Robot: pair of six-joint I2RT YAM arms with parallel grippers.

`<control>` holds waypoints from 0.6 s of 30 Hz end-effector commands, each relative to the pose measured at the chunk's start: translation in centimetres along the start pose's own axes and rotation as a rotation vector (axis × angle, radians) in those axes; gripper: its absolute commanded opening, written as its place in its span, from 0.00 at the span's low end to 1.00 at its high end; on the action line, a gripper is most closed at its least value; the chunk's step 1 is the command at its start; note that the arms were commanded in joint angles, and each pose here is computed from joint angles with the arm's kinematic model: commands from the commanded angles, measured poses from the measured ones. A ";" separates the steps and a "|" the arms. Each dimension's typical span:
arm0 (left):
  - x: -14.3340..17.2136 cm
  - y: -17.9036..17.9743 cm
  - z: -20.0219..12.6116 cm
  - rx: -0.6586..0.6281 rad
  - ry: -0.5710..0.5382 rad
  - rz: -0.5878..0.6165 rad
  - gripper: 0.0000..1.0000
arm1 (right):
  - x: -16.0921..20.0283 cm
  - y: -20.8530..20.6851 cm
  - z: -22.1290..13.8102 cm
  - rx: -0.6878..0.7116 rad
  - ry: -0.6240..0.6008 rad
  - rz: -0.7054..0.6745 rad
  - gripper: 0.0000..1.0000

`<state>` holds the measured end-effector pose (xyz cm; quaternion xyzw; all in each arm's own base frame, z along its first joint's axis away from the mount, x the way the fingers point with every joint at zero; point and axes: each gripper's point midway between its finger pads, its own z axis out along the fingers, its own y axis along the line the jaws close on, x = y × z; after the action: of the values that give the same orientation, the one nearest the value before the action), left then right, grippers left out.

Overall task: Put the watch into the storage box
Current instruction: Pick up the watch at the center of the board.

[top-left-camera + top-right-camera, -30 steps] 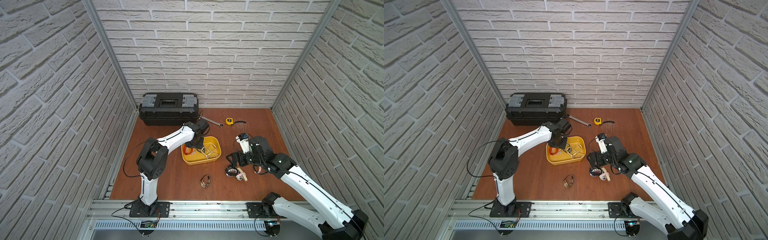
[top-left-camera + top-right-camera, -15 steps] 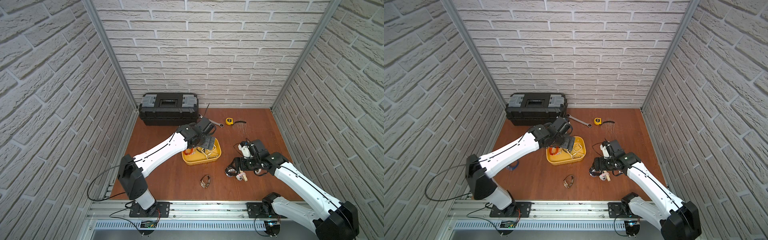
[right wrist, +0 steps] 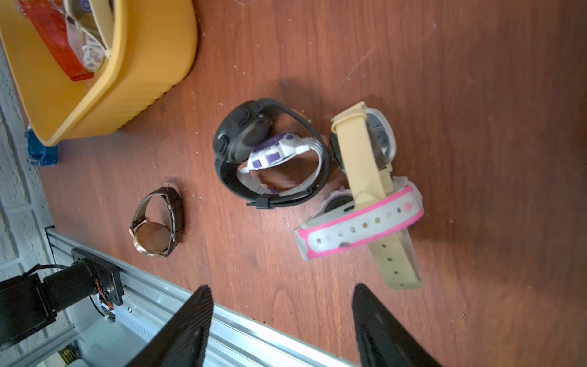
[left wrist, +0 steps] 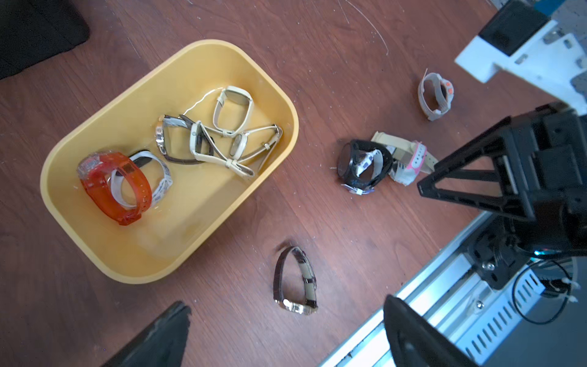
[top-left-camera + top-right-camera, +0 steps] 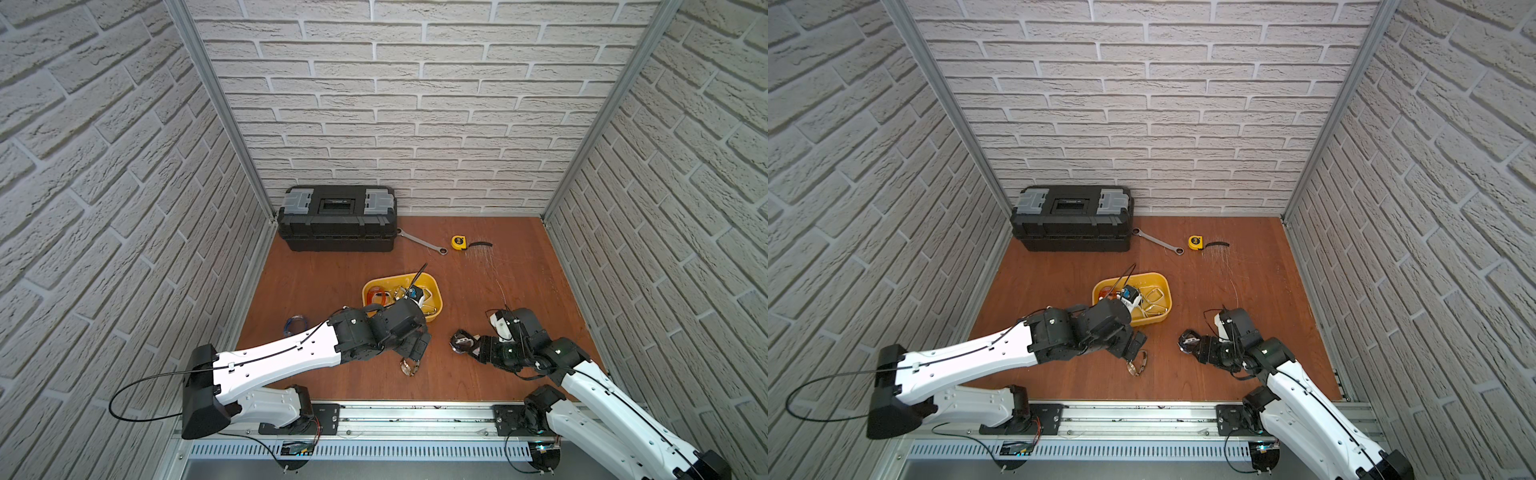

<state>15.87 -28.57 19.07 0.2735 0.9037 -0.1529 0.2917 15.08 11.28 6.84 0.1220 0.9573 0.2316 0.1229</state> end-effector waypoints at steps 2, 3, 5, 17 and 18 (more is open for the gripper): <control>-1.2 -0.2 -0.6 -0.007 -0.083 -0.048 0.98 | -1.5 0.4 0.5 -0.024 -0.075 0.048 0.67; -1.2 -0.2 -0.6 -0.008 -0.085 -0.048 0.98 | -1.7 0.3 0.6 -0.023 -0.088 0.050 0.66; -1.3 -0.4 -0.5 -0.006 -0.086 -0.046 0.98 | -2.4 0.4 0.7 -0.028 -0.120 0.056 0.64; -1.4 -0.1 -0.8 -0.030 -0.090 -0.034 0.98 | -3.6 -0.8 2.1 0.037 -0.157 0.072 0.50; -1.4 -0.1 -0.8 -0.032 -0.090 -0.036 0.98 | -3.7 -0.8 2.2 0.040 -0.160 0.072 0.49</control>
<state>16.14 -28.85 19.79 0.2543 0.9000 -0.1539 0.3188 18.21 10.70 5.49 0.1717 0.9470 0.2131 0.1680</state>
